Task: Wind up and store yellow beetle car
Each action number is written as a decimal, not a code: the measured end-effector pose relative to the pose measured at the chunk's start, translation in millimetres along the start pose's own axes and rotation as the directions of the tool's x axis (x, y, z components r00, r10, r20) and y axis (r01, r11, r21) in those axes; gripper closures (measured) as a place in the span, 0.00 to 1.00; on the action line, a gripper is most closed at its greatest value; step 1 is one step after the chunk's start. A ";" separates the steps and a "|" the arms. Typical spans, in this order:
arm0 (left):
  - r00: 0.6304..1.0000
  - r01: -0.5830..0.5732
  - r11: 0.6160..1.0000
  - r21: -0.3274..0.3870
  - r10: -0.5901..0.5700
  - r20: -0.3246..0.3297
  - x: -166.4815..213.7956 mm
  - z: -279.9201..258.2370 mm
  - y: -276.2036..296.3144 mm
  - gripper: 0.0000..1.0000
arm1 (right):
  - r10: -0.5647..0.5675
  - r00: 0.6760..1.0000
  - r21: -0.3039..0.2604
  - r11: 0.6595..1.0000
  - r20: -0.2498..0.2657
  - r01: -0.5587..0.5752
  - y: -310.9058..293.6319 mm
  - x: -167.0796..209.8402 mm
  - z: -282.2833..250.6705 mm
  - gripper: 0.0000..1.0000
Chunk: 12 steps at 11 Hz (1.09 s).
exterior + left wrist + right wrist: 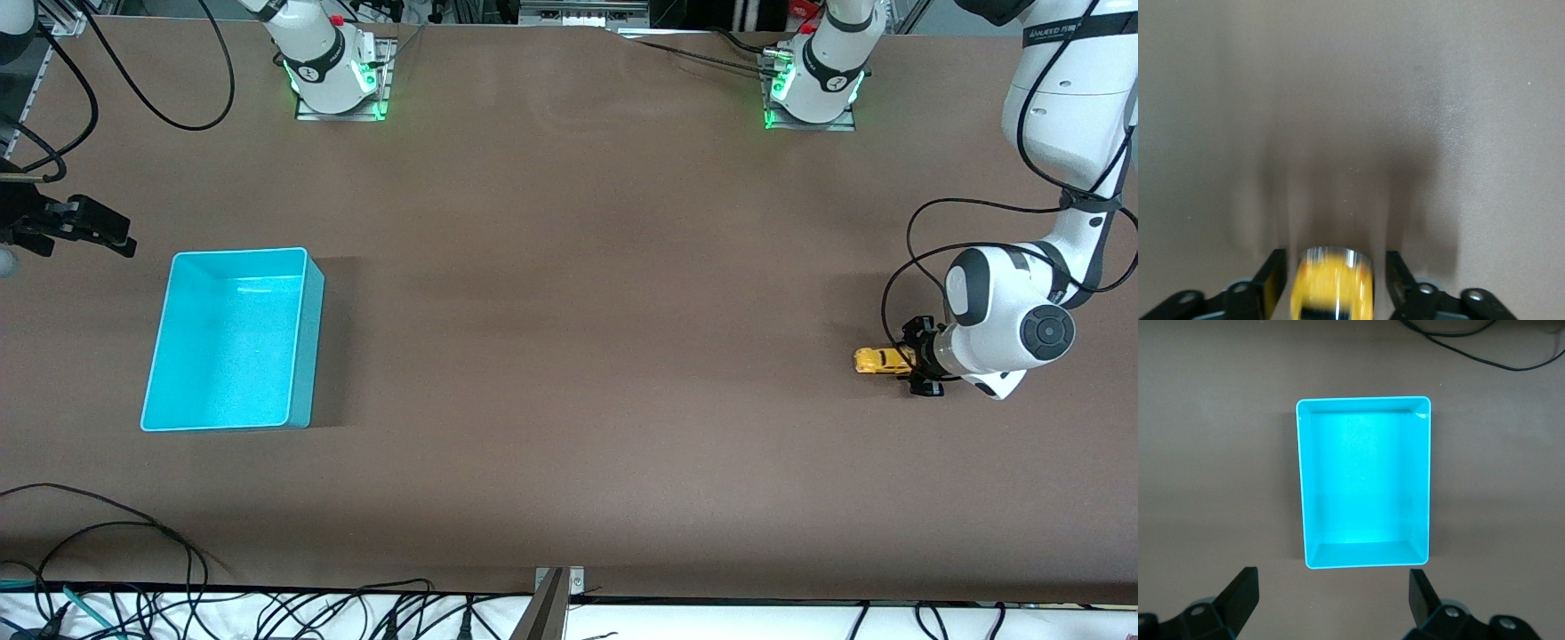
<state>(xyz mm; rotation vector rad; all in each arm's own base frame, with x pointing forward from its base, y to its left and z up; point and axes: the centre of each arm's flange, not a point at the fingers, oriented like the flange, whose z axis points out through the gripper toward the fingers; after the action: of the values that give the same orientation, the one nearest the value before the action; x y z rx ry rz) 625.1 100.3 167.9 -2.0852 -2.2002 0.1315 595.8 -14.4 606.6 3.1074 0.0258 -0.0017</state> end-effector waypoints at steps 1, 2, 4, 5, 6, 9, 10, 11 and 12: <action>1.000 0.000 1.000 -0.003 0.000 0.000 0.1 -1.2 1.3 0.20 | 0.000 1.000 0.000 1.000 0.000 0.000 0.0 0.0 0.0 0.00; 1.000 0.000 1.000 -0.010 0.000 -0.001 0.4 -3.9 3.3 0.09 | 0.000 1.000 0.000 1.000 0.000 0.000 0.0 0.0 0.0 0.00; 1.000 0.001 1.000 -0.021 -0.001 -0.002 1.0 -8.6 6.6 0.04 | 0.000 1.000 0.000 1.000 0.000 0.000 0.0 0.0 0.0 0.00; 1.000 0.001 1.000 -0.028 -0.001 -0.003 1.0 -11.8 8.2 0.04 | 0.000 1.000 0.000 1.000 0.000 0.000 0.0 0.0 0.0 0.00; 1.000 0.000 0.999 -0.044 0.000 -0.004 0.6 -19.8 11.3 0.04 | 0.000 1.000 0.000 1.000 0.000 0.000 0.0 0.0 0.0 0.00; 1.000 -0.021 0.996 -0.090 0.021 -0.011 -1.6 -67.4 14.1 0.05 | 0.000 1.000 0.000 1.000 0.000 0.000 0.0 0.0 0.0 0.00; 0.999 -0.043 0.994 -0.098 0.042 -0.015 -3.3 -85.4 12.3 0.07 | 0.000 1.000 0.000 1.000 0.000 0.000 0.0 0.0 0.0 0.00; 0.997 -0.071 0.992 -0.101 0.069 -0.019 -5.0 -103.2 10.4 0.07 | 0.000 1.000 0.000 1.000 0.000 0.000 -0.1 0.0 0.0 0.00; 0.995 -0.098 0.991 -0.093 0.096 -0.023 -5.6 -119.5 8.6 0.07 | 0.000 1.000 0.000 1.000 0.000 0.000 -0.1 0.0 -0.1 0.00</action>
<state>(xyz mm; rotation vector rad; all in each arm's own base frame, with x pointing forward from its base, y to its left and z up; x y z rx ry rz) 650.3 93.9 285.0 -2.2342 -2.1348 0.0162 595.8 -14.3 606.7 3.1075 0.0261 -0.0015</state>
